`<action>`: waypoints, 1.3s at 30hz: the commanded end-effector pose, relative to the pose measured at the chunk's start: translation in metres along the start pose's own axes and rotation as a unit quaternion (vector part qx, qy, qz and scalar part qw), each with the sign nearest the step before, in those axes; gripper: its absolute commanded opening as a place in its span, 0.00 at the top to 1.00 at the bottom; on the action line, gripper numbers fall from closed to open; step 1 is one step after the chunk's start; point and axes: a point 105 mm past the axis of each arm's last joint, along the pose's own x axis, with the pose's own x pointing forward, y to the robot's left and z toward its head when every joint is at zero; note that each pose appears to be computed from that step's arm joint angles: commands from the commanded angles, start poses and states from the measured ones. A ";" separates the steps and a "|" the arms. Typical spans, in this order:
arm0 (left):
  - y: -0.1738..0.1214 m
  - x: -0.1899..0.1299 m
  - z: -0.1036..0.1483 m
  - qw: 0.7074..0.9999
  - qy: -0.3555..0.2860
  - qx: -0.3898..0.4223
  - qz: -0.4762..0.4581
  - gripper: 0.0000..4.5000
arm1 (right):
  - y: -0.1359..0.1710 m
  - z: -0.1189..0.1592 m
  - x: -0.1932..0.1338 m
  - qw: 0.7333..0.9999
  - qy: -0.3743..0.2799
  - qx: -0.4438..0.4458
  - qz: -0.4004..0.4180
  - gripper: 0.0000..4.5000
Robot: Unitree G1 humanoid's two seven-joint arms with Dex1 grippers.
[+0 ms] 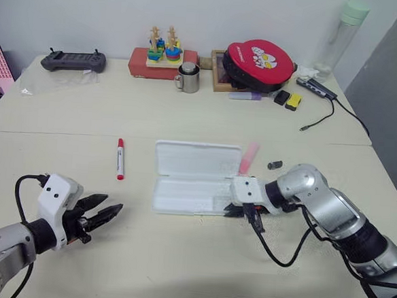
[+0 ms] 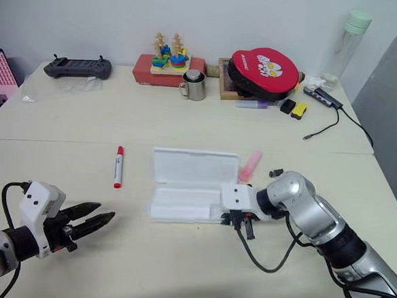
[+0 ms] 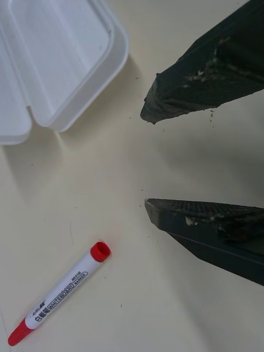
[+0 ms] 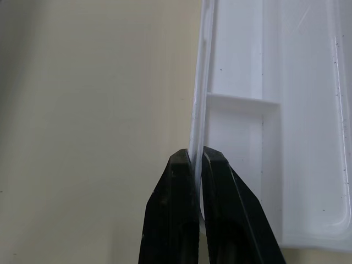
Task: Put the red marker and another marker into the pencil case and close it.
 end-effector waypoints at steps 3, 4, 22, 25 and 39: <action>0.001 0.001 0.004 1.000 0.015 0.018 -0.019 0.47 | 0.009 0.015 -0.003 0.999 -0.020 -0.033 -0.002 0.99; 0.001 0.001 0.004 0.999 0.018 0.019 -0.022 0.47 | 0.011 0.016 -0.003 0.999 -0.020 -0.033 -0.001 0.99; 0.009 0.000 0.011 0.998 0.038 0.036 -0.045 0.47 | 0.024 -0.015 0.008 1.000 0.021 0.001 -0.017 0.59; 0.010 0.002 0.010 0.997 0.039 0.037 -0.046 0.47 | 0.022 -0.008 0.003 1.000 0.010 -0.004 -0.017 0.41; 0.009 0.012 0.008 0.998 0.027 0.029 -0.053 0.47 | 0.021 0.039 -0.037 0.993 -0.111 0.032 0.016 0.00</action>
